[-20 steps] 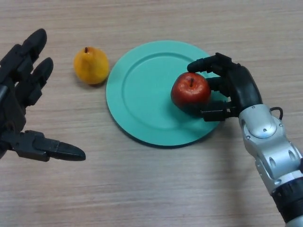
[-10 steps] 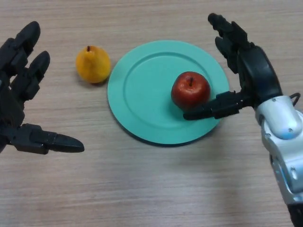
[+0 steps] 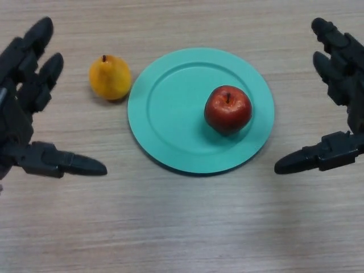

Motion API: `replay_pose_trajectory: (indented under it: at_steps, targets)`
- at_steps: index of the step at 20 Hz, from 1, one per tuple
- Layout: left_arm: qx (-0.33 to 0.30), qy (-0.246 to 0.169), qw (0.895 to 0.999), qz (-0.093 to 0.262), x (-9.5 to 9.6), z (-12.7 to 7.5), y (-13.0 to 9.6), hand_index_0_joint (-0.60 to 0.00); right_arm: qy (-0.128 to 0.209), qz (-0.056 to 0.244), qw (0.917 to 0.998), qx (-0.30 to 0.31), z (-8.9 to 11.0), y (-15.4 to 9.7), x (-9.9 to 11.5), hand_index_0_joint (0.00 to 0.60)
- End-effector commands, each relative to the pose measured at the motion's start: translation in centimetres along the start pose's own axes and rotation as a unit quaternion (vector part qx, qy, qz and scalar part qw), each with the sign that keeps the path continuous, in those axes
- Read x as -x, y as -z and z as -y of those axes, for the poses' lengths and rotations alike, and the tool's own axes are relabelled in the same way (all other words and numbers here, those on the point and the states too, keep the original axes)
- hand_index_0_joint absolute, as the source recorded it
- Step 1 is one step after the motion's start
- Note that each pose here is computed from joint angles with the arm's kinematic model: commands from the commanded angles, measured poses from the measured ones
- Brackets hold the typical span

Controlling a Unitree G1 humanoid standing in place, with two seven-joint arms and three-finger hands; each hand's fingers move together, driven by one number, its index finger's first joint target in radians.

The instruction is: Pick up the red apple and place it on the plate

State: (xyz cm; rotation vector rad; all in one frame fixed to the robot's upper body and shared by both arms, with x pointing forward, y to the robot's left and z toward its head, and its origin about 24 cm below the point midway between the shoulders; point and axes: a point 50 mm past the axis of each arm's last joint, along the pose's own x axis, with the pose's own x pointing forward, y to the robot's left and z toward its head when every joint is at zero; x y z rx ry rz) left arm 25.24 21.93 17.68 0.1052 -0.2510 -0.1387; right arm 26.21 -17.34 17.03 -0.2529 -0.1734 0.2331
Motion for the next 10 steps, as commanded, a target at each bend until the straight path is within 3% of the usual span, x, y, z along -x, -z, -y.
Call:
replay_pose_trajectory:
  at_steps: [1,5,10]
  targets:
    - [-0.06,-0.028,0.993,0.1,-0.4,-0.8,-3.7,0.0,0.017,0.083,0.9962,0.016,1.5,-3.0,0.7,0.0]
    - [-0.076,-0.025,0.989,0.124,-0.5,-0.1,-4.5,0.0,0.01,0.09,0.9959,0.001,1.3,-3.8,0.7,0.0]
    - [-0.06,-0.017,0.992,0.113,-0.4,-0.5,-4.7,0.0,0.025,0.103,0.9943,-0.005,1.2,-4.0,0.3,0.0]
